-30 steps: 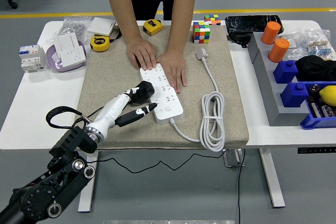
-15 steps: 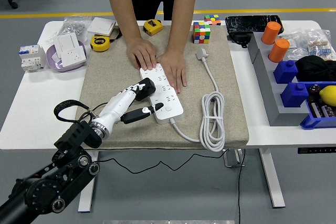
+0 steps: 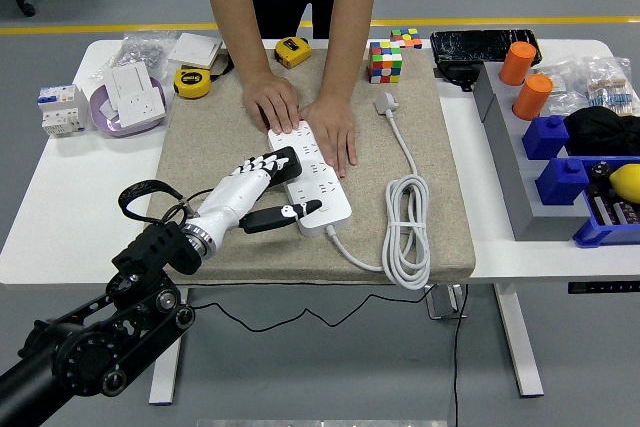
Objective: Pick up the plug,place it near the board,insert it into the board,press the button
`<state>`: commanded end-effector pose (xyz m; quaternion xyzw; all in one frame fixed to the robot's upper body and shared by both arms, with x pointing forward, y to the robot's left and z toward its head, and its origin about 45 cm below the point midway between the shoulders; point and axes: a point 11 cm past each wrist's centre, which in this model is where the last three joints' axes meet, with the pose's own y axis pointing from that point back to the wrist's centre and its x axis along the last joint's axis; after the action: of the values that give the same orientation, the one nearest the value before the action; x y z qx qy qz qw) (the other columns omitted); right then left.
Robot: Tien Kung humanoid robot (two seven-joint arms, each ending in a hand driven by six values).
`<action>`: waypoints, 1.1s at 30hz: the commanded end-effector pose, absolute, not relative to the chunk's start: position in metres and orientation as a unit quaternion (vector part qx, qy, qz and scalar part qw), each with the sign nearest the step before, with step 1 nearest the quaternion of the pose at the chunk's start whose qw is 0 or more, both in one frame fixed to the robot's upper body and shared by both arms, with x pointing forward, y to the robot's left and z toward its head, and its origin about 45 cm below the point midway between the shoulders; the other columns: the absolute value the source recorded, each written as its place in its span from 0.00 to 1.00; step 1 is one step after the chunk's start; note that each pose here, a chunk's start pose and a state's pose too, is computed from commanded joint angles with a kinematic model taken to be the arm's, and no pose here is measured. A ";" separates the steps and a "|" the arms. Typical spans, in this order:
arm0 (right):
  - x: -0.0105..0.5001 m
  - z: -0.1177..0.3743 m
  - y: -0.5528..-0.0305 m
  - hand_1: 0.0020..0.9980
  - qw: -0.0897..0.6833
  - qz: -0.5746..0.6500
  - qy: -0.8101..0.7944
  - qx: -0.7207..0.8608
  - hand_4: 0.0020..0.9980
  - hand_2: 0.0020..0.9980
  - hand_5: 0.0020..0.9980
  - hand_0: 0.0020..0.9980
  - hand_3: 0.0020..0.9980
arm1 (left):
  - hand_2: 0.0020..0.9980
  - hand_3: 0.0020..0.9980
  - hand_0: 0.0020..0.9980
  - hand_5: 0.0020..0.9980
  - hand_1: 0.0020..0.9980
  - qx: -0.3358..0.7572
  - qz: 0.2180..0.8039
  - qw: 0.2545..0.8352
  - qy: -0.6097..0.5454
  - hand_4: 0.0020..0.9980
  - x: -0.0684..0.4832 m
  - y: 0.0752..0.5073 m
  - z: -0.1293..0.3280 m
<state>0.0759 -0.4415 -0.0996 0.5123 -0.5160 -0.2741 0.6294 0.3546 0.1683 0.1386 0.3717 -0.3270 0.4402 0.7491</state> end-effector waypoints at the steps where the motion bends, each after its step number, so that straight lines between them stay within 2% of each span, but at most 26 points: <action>1: 0.076 -0.100 -0.442 0.72 0.630 -0.274 -0.516 0.512 0.89 0.69 0.57 0.81 0.61 | 0.99 0.94 1.00 1.00 1.00 0.372 0.439 0.749 -0.330 1.00 0.354 0.167 0.139; 21: 0.078 -0.099 -0.443 0.72 0.628 -0.273 -0.519 0.512 0.89 0.69 0.57 0.81 0.61 | 0.98 0.93 1.00 1.00 1.00 0.366 0.427 0.730 -0.389 1.00 0.360 0.154 0.159; 33: 0.080 -0.098 -0.443 0.72 0.627 -0.273 -0.521 0.511 0.90 0.69 0.57 0.81 0.61 | 0.98 0.92 1.00 1.00 1.00 0.412 0.437 0.678 -0.423 1.00 0.375 0.179 0.166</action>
<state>0.0796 -0.4429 -0.0984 0.5111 -0.5208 -0.2735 0.6267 0.3752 0.1795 0.1656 0.4120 -0.4229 0.4373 0.6784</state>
